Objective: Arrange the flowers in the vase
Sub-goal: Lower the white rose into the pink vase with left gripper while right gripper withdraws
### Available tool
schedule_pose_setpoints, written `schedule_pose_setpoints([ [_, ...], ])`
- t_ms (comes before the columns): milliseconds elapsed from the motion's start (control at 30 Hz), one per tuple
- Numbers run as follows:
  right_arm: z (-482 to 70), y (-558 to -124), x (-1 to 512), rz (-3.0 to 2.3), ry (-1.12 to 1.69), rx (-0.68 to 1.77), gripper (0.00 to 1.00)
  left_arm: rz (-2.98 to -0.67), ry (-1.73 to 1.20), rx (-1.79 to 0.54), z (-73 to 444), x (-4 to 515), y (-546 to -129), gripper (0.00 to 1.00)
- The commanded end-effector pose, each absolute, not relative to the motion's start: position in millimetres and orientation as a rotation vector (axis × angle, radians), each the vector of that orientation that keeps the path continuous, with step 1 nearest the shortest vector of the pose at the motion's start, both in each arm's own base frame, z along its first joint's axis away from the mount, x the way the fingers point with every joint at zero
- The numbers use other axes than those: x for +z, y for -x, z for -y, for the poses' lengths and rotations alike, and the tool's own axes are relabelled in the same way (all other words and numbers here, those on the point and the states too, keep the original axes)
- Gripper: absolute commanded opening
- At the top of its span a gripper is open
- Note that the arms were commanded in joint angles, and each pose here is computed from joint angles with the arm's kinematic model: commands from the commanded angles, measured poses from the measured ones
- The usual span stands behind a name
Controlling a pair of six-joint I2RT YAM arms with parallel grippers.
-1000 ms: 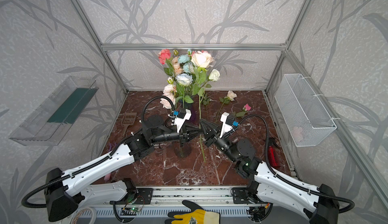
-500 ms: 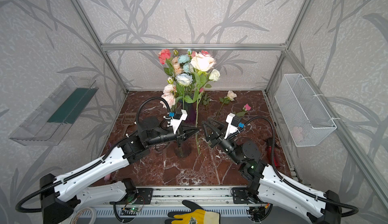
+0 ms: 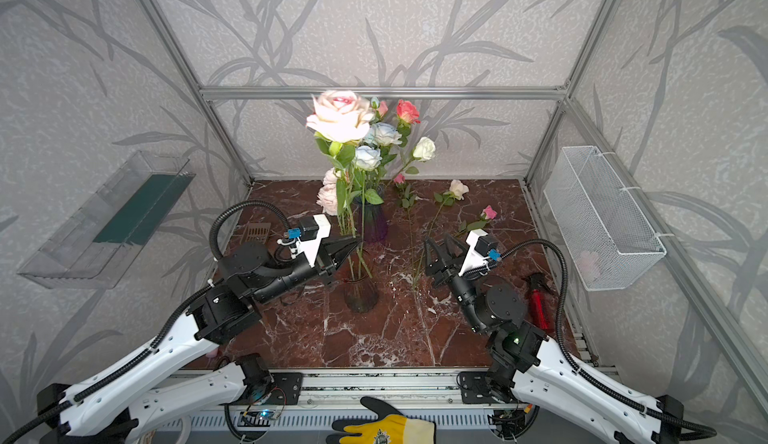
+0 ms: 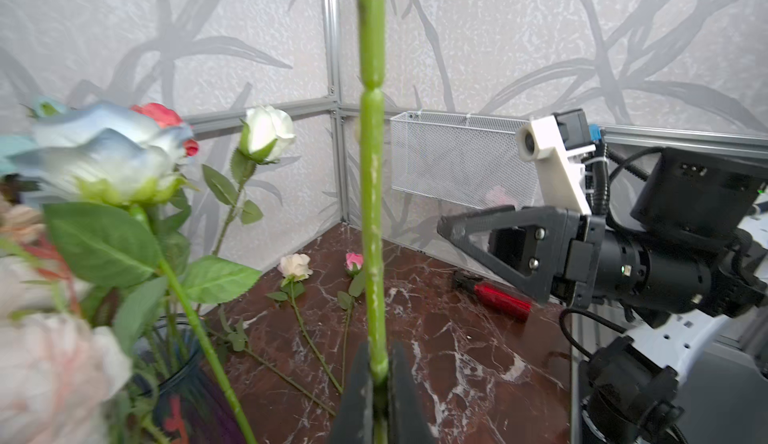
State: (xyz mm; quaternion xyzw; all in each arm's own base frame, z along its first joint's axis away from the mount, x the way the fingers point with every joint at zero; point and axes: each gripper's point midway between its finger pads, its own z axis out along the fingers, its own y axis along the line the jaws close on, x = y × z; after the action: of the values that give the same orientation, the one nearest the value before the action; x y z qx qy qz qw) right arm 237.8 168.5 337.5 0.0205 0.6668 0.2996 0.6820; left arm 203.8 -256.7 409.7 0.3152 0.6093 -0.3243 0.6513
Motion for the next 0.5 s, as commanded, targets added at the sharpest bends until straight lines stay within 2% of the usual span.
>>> schedule_pose_setpoints([
  [0,-144.7,-259.2,299.6,-1.663,-0.14,0.457,0.6,-1.369,-0.615,-0.58,234.4,414.7,-221.7,0.0],
  [233,-141.8,-279.5,257.6,-1.813,-0.206,0.551,0.6,-1.388,-0.552,-0.482,220.9,412.2,-235.0,0.0],
  [467,-141.5,-284.1,255.1,-1.821,-0.214,0.563,0.6,-1.408,-0.549,-0.464,222.1,404.3,-242.7,0.0],
])
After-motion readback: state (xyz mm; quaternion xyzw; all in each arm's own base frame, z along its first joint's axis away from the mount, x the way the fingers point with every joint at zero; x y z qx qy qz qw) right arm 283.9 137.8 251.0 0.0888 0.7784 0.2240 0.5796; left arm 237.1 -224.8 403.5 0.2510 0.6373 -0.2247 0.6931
